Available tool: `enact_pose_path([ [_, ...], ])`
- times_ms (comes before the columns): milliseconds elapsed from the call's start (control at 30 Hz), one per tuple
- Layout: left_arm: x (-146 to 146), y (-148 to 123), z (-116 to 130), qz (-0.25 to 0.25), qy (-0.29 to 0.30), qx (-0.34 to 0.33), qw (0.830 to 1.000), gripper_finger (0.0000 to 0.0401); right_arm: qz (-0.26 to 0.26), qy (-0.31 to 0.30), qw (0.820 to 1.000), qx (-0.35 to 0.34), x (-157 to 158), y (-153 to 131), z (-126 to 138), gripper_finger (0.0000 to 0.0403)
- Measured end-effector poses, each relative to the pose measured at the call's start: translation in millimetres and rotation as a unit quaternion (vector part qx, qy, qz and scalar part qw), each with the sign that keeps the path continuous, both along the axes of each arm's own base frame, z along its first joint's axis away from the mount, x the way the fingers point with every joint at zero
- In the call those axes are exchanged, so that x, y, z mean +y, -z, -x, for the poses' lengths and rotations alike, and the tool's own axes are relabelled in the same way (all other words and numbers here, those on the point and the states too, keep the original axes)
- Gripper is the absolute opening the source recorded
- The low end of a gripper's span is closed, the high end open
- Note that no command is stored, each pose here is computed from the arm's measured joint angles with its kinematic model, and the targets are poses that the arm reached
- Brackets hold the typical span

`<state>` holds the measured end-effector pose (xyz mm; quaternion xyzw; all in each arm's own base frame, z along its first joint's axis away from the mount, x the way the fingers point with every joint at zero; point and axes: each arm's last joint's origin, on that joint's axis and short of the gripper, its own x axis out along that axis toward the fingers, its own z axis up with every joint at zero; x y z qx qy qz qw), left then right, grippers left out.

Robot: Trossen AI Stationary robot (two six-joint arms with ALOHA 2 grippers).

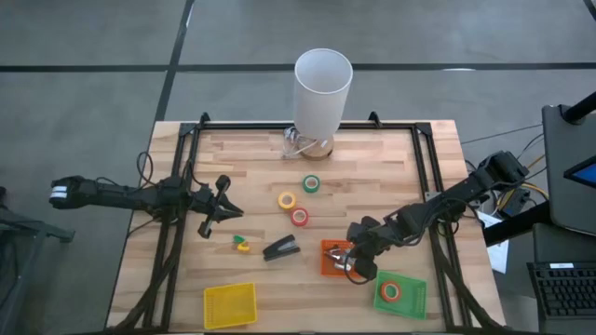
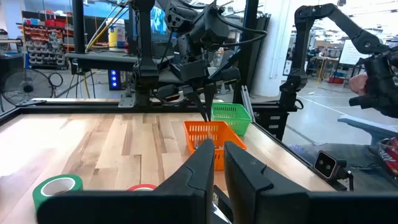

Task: Pick and place Stapler, Stapler remover, tape
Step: Put the light blue stapler remover into the orange basket, then put the green tape into the green basket

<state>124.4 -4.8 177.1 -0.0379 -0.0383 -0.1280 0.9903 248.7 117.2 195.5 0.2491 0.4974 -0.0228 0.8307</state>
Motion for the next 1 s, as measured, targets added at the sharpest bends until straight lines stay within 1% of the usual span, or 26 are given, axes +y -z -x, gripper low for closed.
enact_pose_path([
  [267,0.0,0.0,0.0,0.0,0.0,0.0,1.0,0.0039,0.0,-0.001,1.0,-0.006,-0.7,-1.8,-0.1,0.0078],
  [333,0.0,-0.1,0.0,0.0,0.0,0.0,1.0,0.0039,0.0,-0.003,1.0,-0.015,-0.3,-3.7,-1.2,0.0087],
  [433,0.0,0.0,0.0,0.0,0.0,0.0,1.0,0.0039,0.015,-0.003,1.0,-0.025,-0.5,-6.1,-2.7,0.0095],
  [633,0.0,0.0,0.0,0.0,0.0,0.0,1.0,0.0039,0.044,0.006,0.998,-0.042,-1.9,-8.0,-4.5,0.0102],
  [733,0.0,0.1,0.0,0.0,0.0,0.0,1.0,0.0039,0.062,0.017,0.996,-0.064,-6.0,-9.4,-9.2,0.0101],
  [1000,0.0,-0.1,0.0,0.0,0.0,0.0,1.0,0.0039,0.072,0.038,0.991,-0.107,-28.0,-14.8,-24.5,0.0085],
])
